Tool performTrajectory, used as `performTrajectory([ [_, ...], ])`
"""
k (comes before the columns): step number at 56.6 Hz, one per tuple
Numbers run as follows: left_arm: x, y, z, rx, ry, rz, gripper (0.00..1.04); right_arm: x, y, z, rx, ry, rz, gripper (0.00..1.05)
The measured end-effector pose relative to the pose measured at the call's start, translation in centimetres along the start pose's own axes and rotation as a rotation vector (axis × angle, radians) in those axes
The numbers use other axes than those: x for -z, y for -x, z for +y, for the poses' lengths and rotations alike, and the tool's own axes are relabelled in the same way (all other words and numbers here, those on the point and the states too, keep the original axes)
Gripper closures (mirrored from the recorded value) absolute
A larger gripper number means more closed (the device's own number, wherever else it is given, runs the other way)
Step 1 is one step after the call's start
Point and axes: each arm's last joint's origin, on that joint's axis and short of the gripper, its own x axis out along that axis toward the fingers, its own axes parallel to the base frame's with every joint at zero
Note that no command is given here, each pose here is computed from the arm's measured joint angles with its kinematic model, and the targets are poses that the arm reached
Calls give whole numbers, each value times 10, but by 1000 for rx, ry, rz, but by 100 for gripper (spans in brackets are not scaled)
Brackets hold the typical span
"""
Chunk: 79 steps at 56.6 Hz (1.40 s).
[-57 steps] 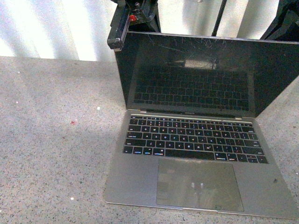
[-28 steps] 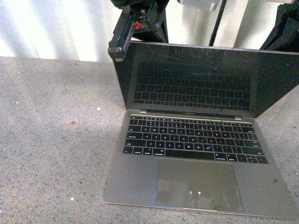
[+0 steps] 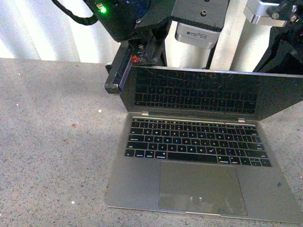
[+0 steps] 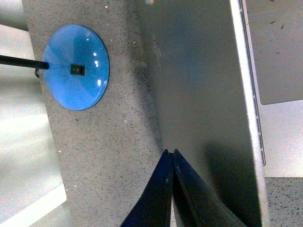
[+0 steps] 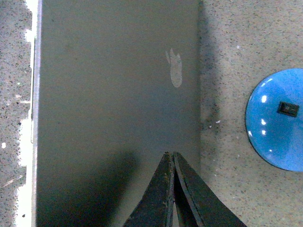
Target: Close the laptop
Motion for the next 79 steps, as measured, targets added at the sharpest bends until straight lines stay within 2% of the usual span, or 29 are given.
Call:
performTrajectory([
  [49,-2,-22,-33,96,0,-15,101,4,-35,24,-101,-26,-12,102],
  [79,-2,-37,-50,96,3,-48,101,7,-65,37,-137,-45,-57,102],
])
